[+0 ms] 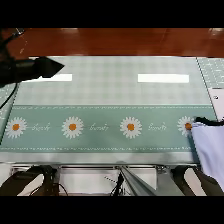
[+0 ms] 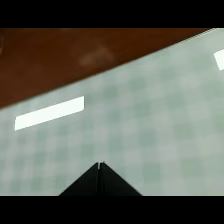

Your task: Fold the shirts.

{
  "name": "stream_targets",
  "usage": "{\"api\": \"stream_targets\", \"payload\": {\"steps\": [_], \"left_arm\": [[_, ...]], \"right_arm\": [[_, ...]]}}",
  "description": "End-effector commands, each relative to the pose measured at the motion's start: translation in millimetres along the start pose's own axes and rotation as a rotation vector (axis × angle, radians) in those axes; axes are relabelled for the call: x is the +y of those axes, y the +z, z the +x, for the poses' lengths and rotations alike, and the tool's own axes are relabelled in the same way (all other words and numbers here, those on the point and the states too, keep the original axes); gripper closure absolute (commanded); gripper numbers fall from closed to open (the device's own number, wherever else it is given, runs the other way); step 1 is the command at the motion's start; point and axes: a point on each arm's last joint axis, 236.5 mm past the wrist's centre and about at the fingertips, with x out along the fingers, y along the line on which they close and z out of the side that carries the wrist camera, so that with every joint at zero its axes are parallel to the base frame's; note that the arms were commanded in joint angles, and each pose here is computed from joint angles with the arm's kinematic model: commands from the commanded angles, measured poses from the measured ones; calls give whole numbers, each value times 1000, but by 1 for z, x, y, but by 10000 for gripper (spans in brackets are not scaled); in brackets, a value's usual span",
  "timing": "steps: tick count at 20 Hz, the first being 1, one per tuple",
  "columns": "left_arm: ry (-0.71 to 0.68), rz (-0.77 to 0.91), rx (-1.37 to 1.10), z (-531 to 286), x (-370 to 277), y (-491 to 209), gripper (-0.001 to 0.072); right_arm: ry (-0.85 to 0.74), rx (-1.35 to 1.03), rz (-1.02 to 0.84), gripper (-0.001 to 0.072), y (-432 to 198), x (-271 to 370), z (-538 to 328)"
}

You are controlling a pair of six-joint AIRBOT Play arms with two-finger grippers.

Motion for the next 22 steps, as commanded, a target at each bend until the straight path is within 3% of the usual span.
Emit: {"api": "stream_targets", "payload": {"steps": [1,3,6,22], "left_arm": [[79,17,302,58,8,-56,687],[274,8,462,70,55,-113,686],[418,-22,535,64,100,-145,685],[443,-70,561,54,114,-148,686]], "right_arm": [[-176,449,-326,695,-114,10,90],[-396,625,-411,695,-156,-25,110],[-613,732,-306,696,-180,-70,114],[-647,734,-261,695,-180,-78,110]]}}
